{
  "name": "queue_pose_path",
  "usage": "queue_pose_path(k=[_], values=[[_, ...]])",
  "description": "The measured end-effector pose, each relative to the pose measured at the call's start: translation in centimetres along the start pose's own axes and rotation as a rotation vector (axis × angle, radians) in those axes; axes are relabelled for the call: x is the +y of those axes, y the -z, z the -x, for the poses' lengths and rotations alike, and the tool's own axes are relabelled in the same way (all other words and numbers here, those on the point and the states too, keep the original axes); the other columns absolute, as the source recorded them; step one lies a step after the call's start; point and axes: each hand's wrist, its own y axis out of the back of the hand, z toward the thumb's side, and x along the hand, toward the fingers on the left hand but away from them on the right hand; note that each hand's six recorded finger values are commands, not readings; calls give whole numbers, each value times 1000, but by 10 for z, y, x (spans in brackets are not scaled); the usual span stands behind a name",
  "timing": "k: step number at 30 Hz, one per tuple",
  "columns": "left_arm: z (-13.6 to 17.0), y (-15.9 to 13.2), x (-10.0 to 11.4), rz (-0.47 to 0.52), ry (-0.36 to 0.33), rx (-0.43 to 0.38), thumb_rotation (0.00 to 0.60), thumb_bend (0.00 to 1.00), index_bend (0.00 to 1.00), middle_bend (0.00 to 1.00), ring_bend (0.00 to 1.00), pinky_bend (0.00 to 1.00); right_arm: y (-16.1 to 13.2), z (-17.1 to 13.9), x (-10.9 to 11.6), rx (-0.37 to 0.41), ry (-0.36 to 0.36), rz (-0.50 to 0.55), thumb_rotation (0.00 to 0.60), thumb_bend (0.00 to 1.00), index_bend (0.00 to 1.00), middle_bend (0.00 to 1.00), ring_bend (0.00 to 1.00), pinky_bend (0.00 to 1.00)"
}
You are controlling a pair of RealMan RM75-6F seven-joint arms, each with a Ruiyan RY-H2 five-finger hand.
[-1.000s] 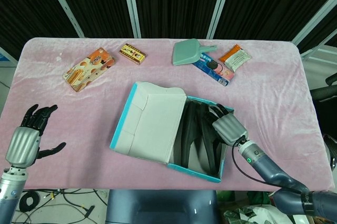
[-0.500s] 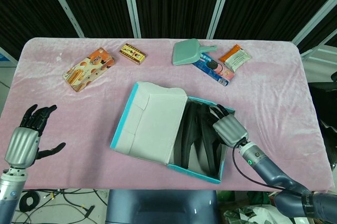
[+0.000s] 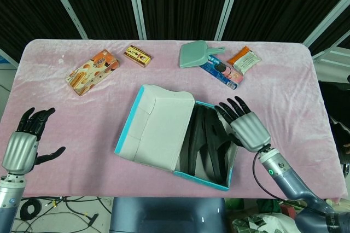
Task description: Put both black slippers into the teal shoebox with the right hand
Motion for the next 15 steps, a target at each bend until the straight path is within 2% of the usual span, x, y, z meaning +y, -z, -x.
queue_pose_path(k=[3,7,11,15], values=[[2,4,1,-32,-13,20,600,10,5,155,123,71,14,-10,13,-59,87,35,600,288,32,49,0,36],[6,10,1,-77,-32,56,600,9,5,156,123,68,43,-36,25,-182,199,44,600,288,20,40,0,36],[12,18,0,-117,-36,92,600,9,5,155,123,59,70,-69,26,-301,259,20,600,287,12,27,0,36],[23,26,3,-151,-39,132,600,9,5,155,123,52,89,-103,19,-393,274,-12,600,287,9,26,0,36]])
